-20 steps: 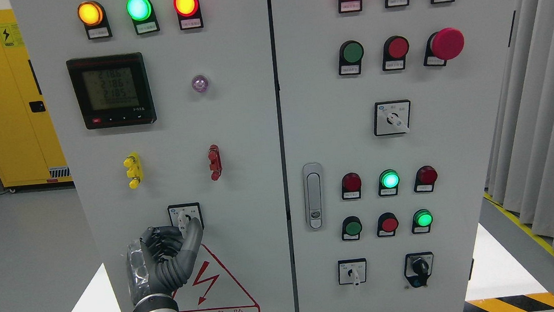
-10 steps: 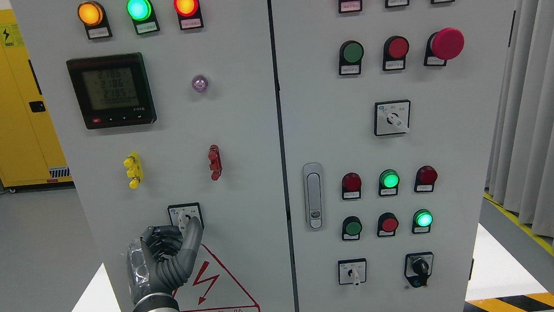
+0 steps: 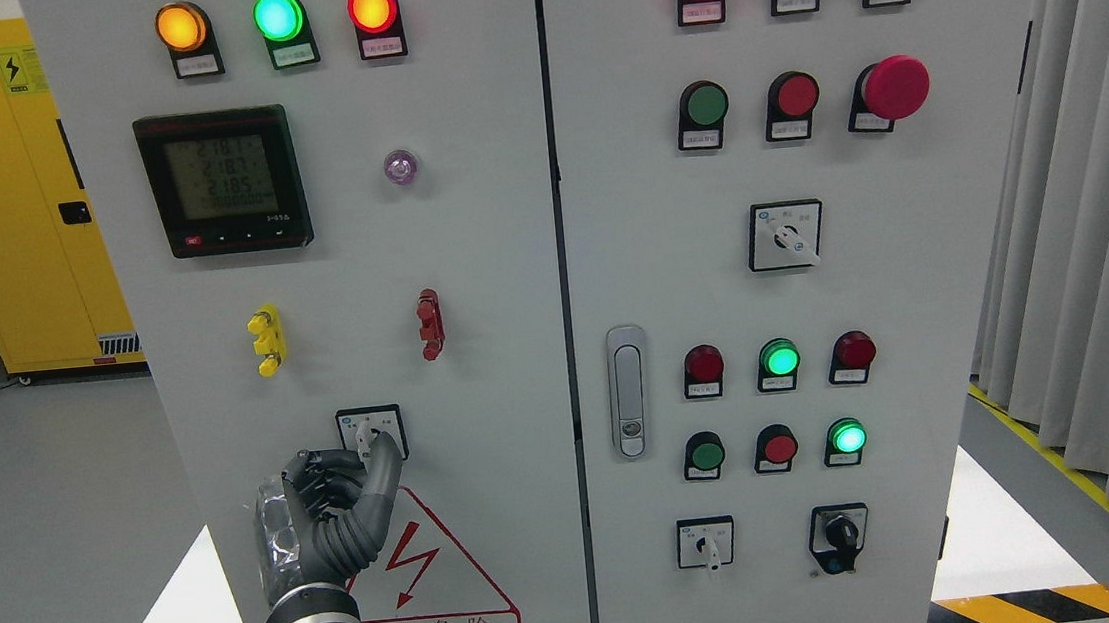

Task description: Turn on light switch 1

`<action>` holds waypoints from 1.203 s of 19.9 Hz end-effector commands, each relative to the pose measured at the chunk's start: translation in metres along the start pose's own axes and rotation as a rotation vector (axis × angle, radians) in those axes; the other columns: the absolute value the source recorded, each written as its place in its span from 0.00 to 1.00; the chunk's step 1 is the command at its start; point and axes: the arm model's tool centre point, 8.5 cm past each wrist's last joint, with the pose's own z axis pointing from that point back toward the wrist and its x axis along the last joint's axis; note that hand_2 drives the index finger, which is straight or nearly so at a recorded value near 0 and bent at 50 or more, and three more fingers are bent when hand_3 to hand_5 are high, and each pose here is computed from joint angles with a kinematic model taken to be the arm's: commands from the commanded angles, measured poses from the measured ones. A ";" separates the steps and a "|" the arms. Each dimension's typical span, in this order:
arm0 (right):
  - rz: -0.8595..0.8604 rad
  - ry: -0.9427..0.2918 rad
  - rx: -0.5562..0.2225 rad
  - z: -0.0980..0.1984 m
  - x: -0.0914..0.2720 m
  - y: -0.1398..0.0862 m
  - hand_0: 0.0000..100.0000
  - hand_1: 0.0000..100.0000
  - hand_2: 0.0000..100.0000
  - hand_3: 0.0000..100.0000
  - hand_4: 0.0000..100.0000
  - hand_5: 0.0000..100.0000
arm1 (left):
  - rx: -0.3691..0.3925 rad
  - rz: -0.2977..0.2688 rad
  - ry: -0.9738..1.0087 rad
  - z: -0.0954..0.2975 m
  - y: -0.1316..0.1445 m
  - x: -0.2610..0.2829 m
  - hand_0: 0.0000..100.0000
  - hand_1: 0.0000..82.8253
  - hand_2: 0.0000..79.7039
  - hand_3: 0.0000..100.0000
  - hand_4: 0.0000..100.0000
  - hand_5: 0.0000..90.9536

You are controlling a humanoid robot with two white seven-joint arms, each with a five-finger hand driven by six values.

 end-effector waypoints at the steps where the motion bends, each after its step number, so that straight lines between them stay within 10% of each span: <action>1: -0.028 0.008 -0.005 0.000 -0.001 0.000 0.00 0.50 0.04 0.00 0.00 0.00 | -0.003 0.003 -0.004 0.000 -0.001 0.001 0.36 0.80 0.78 0.90 0.86 0.88; 24: -0.028 0.008 -0.005 0.000 -0.001 0.000 0.00 0.50 0.04 0.00 0.00 0.00 | -0.005 0.000 0.004 0.000 -0.002 -0.002 0.49 0.76 0.80 0.91 0.87 0.88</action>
